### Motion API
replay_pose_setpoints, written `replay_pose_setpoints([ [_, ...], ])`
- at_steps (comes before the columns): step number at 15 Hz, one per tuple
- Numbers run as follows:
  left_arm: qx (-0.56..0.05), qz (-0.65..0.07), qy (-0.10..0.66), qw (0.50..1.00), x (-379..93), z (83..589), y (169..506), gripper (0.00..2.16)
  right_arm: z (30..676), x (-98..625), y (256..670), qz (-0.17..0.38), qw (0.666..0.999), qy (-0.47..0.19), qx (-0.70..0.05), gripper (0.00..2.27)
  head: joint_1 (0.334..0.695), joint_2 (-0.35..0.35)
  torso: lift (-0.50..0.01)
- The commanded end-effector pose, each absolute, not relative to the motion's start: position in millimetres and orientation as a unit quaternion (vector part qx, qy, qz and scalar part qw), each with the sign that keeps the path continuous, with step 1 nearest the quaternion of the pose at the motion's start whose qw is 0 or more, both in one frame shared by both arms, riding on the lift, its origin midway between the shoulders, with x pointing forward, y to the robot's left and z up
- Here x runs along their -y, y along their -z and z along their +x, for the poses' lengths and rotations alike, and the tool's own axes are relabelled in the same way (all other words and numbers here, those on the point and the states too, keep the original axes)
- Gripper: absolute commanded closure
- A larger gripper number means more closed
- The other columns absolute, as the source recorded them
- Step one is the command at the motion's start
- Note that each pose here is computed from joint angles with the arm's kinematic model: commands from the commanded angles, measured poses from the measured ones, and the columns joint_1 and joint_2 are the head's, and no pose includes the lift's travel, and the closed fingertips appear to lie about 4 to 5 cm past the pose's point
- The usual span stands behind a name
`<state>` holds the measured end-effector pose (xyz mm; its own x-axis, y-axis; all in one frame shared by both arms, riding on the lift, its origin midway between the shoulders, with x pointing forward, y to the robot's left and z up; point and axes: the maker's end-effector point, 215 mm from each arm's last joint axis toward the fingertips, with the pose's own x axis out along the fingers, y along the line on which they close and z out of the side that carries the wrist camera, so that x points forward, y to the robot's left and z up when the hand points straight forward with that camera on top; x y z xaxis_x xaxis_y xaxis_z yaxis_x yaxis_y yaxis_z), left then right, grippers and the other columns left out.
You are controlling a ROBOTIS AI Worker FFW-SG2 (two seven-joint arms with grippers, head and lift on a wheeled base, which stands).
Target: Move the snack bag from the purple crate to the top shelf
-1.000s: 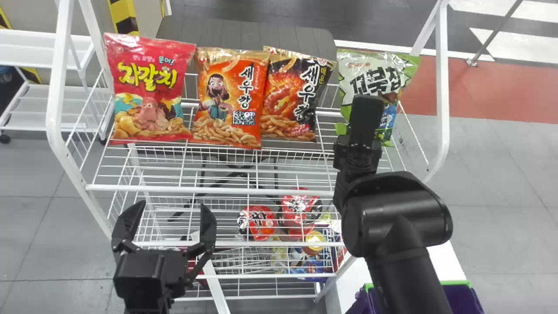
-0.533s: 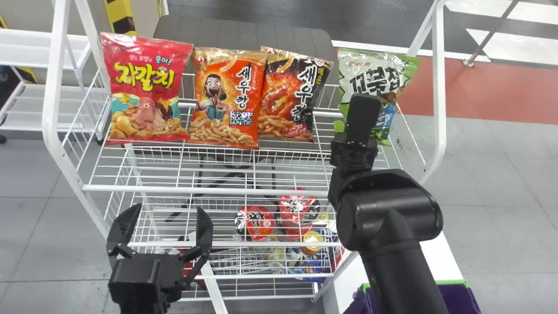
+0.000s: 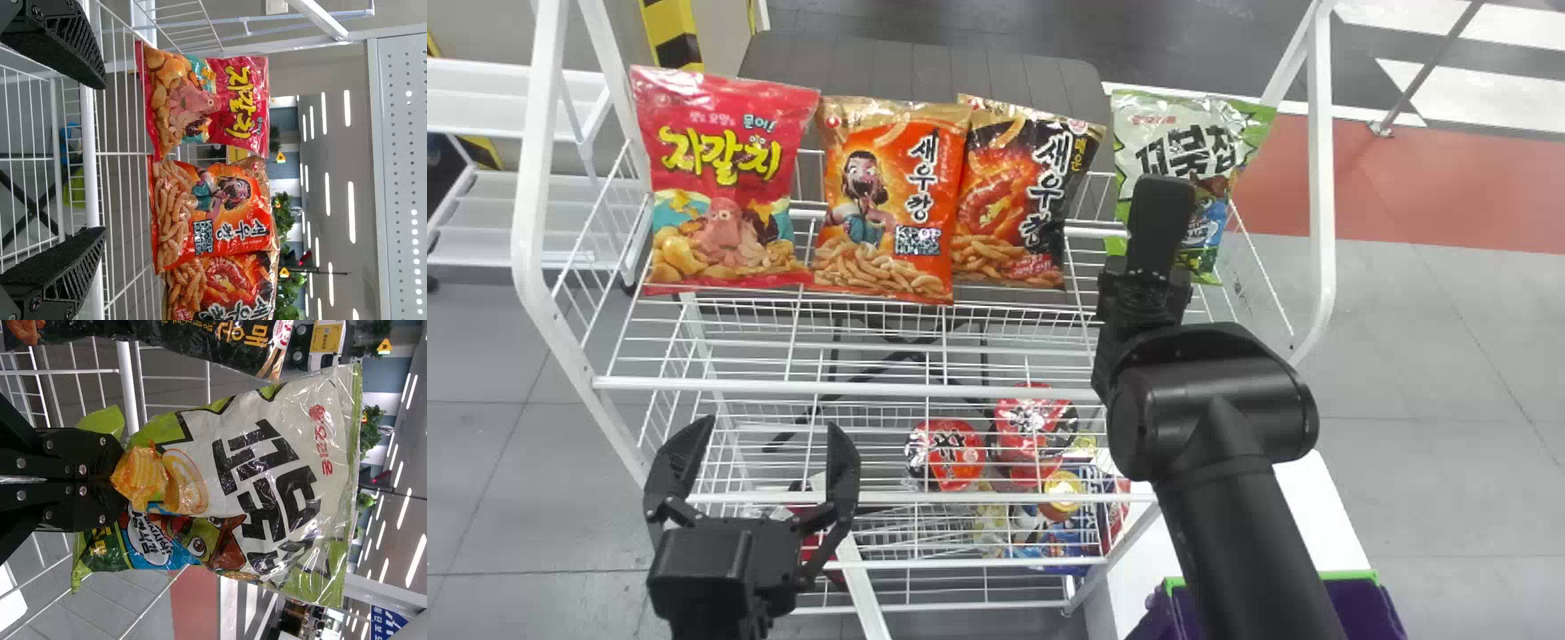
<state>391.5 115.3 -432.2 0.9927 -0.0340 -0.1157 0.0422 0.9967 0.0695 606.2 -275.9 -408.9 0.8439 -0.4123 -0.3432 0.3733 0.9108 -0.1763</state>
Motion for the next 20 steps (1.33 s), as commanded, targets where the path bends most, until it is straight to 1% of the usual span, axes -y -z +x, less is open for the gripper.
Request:
replay_pose_setpoints([
  [1,-0.057,0.036,0.019,0.998,-115,392,432,0.03,611,276,410,-0.054,0.958,0.205,-0.192,1.84,0.695,-0.177,0.000],
  [3,-0.057,0.037,0.019,0.998,-115,392,432,0.03,614,277,411,-0.057,0.957,0.206,-0.194,1.84,0.695,-0.176,0.000],
  [5,-0.057,0.037,0.018,0.998,-116,392,432,0.03,615,277,414,-0.060,0.956,0.206,-0.198,1.78,0.695,-0.176,0.000],
  [13,-0.059,0.040,0.018,0.997,-117,394,435,0.03,620,278,425,-0.072,0.953,0.206,-0.209,1.79,0.695,-0.175,0.000],
  [20,-0.058,0.039,0.019,0.997,-116,397,436,0.03,625,280,426,-0.069,0.955,0.209,-0.200,1.79,0.695,-0.177,0.000],
])
